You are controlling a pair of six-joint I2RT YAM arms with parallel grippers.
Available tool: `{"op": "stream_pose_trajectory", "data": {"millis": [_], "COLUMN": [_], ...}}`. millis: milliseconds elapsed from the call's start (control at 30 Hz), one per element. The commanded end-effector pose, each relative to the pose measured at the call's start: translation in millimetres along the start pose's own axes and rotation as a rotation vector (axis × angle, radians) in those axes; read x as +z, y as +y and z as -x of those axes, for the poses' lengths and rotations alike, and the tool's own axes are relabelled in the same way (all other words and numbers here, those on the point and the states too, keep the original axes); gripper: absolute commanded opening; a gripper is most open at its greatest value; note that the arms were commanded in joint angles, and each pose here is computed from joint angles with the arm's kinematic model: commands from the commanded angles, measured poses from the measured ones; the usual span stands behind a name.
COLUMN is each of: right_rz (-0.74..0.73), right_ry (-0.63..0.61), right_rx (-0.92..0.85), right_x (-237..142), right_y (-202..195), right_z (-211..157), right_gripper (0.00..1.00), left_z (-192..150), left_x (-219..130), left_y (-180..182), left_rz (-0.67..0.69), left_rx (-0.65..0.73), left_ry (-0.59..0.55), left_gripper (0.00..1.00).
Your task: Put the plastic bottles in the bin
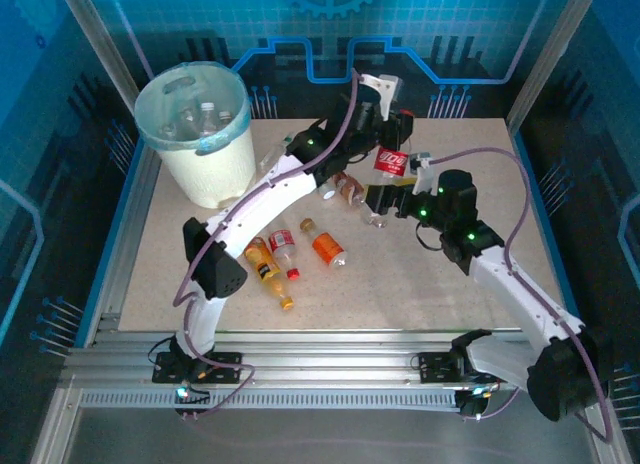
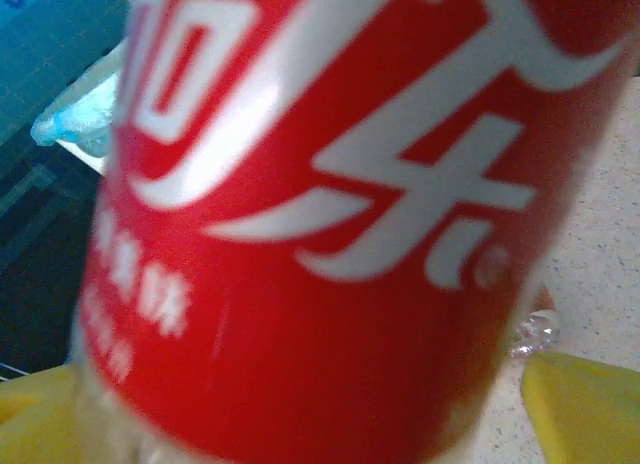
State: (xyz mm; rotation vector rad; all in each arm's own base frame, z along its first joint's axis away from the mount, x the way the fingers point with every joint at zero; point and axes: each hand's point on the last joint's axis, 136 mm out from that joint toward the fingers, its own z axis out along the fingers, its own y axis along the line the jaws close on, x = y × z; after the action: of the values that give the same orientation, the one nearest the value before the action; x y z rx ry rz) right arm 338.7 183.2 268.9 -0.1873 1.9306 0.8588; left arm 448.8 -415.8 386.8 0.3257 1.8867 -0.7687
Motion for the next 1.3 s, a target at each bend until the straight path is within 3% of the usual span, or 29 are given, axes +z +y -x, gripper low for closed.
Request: {"op": "stream_pose_trajectory", "data": {"millis": [0,233,300,333,367,433,733,1000,1067,1133,1200,1267], "right_rz": [0.038,0.089,0.095,0.101,0.106,0.124,0.189,0.205,0.186,0.153,0.108,0.089], "right_ry": [-0.071,-0.077,-0.068,-0.062,-0.057,-0.058,-0.049,-0.023,-0.014,-0.005,-0.008,-0.014], "right_rx": [-0.037,-0.079,-0.112,-0.13,-0.143,-0.171,-0.258,-0.289,-0.286,-0.276,-0.261,-0.256], "right_x": [5.7,1.9,-1.7,-3.4,-5.0,-8.4,-12.6,-5.2,-2.5,0.4,1.5,0.1], "right_y": [21.8,35.7,38.5,40.3,41.7,45.5,59.2,63.1,59.5,54.2,48.3,48.5], "right_z": [31.6,33.8,32.5,31.2,29.7,28.3,22.5,18.3,17.9,19.2,23.1,30.2], "right_gripper": [0.89,0.6,0.52,0.49,0.46,0.44,0.43,0.45,0.49,0.61,0.73,0.78], "left_z": [42.8,43.2,44.5,44.1,43.8,38.7,24.7,22.7,24.5,28.7,37.4,52.6], "left_x": [-31.9,-47.0,-54.2,-58.4,-62.5,-68.8,-96.0,-103.2,-104.7,-106.3,-109.8,-118.9], "left_y": [-13.2,-11.2,-13.9,-14.7,-15.6,-16.3,-15.9,-14.4,-10.0,-2.0,10.6,27.4], "left_rz": [-0.052,-0.095,-0.141,-0.164,-0.182,-0.216,-0.345,-0.366,-0.348,-0.312,-0.258,-0.191], "left_rx": [-0.063,-0.096,-0.105,-0.108,-0.109,-0.106,-0.167,-0.171,-0.163,-0.163,-0.167,-0.177], "left_ry": [-0.125,-0.126,-0.124,-0.115,-0.105,-0.059,0.118,0.151,0.143,0.121,0.084,0.021], "left_gripper": [0.0,0.0,0.29,0.52,0.65,0.69,0.51,0.15,0.07,0.0,0.0,0.0]}}
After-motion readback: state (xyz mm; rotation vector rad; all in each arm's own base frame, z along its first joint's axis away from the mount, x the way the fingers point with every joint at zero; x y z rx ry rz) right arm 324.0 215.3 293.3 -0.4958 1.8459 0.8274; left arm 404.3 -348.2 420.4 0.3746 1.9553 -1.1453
